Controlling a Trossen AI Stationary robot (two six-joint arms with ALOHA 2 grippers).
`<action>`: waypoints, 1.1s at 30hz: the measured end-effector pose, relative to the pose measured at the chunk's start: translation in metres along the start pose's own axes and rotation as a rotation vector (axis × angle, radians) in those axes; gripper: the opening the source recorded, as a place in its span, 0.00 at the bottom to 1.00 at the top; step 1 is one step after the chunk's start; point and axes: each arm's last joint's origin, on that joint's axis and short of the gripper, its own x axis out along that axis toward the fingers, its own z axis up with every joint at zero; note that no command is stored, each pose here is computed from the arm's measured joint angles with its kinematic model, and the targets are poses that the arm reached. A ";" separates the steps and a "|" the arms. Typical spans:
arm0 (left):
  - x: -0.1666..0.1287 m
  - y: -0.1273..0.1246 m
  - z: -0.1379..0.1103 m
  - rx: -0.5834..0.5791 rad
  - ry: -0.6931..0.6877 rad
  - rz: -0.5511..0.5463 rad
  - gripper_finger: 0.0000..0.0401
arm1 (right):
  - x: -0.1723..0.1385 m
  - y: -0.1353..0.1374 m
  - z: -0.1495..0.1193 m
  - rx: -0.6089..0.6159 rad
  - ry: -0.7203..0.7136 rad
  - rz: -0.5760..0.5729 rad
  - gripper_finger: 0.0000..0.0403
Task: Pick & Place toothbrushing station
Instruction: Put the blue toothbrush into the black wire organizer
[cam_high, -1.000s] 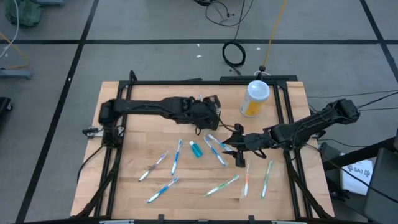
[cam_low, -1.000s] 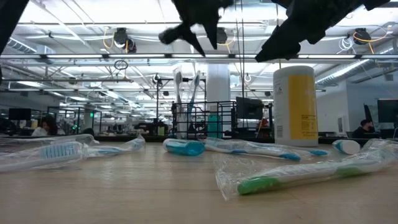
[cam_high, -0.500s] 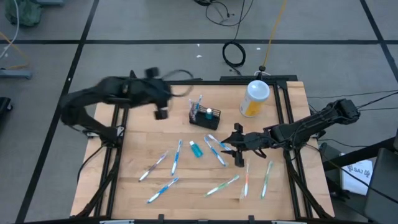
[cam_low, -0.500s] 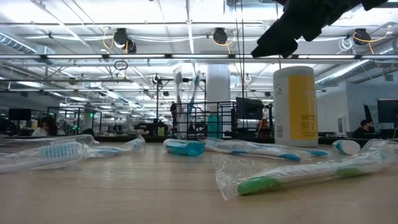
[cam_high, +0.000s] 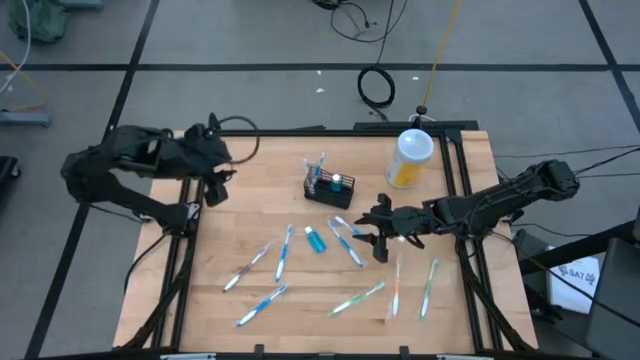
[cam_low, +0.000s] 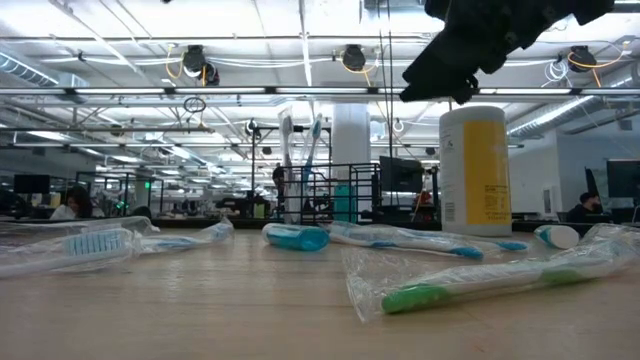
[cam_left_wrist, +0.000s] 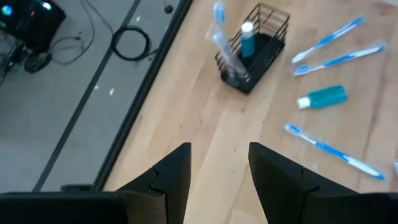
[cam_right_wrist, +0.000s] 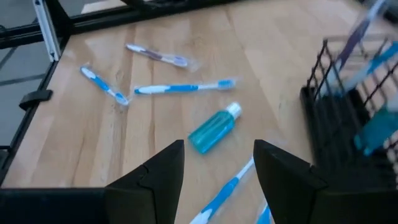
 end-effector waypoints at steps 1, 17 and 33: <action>0.004 -0.001 -0.005 -0.011 -0.001 0.005 0.42 | 0.000 -0.001 -0.002 0.014 0.009 0.003 0.46; 0.114 -0.050 -0.049 -0.008 -0.024 -0.004 0.42 | -0.015 0.002 -0.006 0.354 0.115 0.238 0.46; 0.151 -0.061 -0.073 -0.031 -0.024 -0.013 0.42 | 0.043 -0.026 -0.031 0.024 0.097 -0.233 0.46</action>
